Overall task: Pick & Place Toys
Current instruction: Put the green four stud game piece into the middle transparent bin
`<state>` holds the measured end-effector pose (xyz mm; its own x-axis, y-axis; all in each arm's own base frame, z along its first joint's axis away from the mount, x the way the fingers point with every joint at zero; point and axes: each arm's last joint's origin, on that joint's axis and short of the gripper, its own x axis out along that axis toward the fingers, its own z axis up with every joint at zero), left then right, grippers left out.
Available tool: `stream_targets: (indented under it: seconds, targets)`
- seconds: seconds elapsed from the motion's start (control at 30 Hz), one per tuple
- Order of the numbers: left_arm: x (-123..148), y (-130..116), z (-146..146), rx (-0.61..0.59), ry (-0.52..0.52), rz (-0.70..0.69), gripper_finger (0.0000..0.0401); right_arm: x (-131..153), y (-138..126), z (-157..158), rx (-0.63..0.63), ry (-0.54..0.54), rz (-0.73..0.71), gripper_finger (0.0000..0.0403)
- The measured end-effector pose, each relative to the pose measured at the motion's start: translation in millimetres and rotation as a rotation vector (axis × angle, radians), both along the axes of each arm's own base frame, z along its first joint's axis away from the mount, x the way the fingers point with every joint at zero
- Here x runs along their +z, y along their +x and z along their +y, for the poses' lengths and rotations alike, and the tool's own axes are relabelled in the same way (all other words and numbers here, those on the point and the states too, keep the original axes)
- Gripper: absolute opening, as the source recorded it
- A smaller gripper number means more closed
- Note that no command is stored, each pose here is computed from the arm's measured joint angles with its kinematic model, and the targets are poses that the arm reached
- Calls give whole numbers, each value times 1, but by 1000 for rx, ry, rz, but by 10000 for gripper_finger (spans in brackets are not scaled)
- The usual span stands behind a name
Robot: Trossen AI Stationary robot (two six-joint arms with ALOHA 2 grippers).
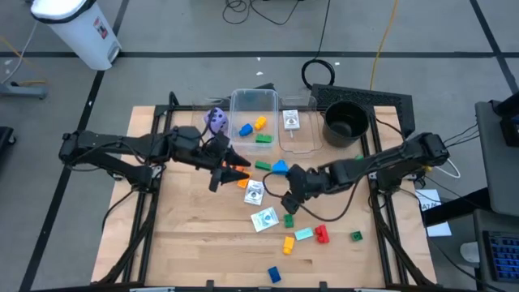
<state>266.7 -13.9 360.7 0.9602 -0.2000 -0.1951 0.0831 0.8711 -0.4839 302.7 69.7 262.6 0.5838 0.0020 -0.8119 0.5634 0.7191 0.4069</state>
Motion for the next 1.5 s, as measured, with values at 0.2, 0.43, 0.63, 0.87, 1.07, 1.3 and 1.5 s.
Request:
stream_targets:
  seconds: [0.2,0.43,0.63,0.87,1.07,1.3,1.5]
  targets:
    - [0,0,-3,51,30,-4,251,-18,4,26,-125,66,40,254]
    - [0,0,-3,67,33,-4,251,-48,11,55,-129,100,97,254]
    - [-2,0,-2,69,27,14,250,-51,13,69,-130,146,63,252]
    - [-5,-1,-2,71,23,50,251,-55,16,76,-107,181,60,197]
    - [-5,-1,-5,65,13,57,251,-62,20,78,-107,206,66,155]
    - [-5,-1,-9,31,-7,54,250,-66,20,77,-85,204,91,151]
    - [3,-4,-12,-50,-65,3,250,-89,11,71,-117,262,147,150]
